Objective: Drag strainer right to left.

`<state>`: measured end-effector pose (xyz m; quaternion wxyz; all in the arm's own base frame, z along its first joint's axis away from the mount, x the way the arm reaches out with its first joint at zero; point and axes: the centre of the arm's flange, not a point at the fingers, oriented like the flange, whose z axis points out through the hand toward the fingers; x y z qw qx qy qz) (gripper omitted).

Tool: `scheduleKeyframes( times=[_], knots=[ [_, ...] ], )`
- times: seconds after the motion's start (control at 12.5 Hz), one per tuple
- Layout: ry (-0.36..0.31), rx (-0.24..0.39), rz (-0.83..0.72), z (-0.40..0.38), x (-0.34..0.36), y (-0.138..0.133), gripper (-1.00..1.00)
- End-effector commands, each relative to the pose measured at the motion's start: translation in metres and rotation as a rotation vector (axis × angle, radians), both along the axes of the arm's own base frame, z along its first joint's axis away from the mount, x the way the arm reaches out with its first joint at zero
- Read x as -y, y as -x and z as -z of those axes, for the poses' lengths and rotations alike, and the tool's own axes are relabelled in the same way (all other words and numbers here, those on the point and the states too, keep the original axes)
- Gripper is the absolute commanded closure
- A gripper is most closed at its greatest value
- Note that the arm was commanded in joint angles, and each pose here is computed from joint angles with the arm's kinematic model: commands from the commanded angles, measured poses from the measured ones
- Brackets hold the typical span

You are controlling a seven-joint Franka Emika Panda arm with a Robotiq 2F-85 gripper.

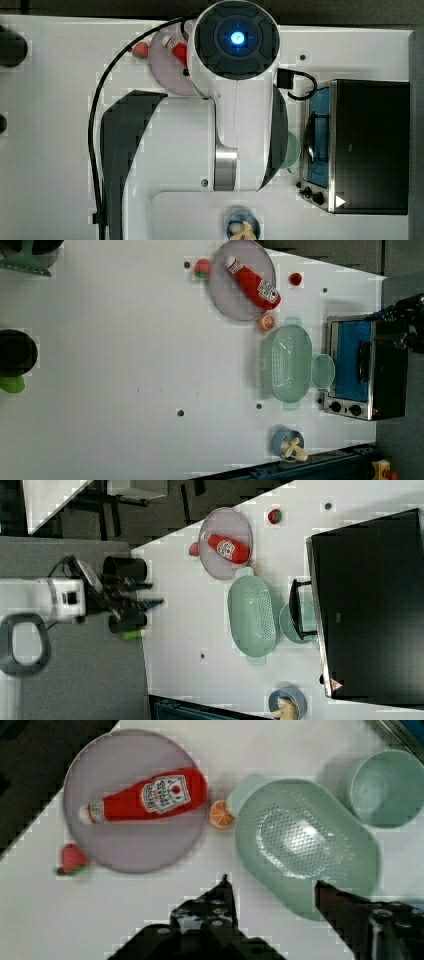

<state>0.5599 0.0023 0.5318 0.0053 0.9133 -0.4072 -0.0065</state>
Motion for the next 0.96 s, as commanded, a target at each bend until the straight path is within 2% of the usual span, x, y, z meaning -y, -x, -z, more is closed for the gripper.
scheduleKeyframes(
  times=[0.08,0.24,0.56,0.8,0.96],
  knots=[
    [0.026,0.005,0.094,-0.067,0.043,0.169,-0.59],
    [0.025,-0.009,0.093,-0.059,0.043,0.169,-1.00],
    [0.030,-0.054,0.119,0.002,0.038,0.156,-1.00],
    [0.031,-0.033,0.146,0.072,0.035,0.140,-1.00],
    [0.033,-0.020,0.228,0.125,0.033,0.133,-1.00]
  ],
)
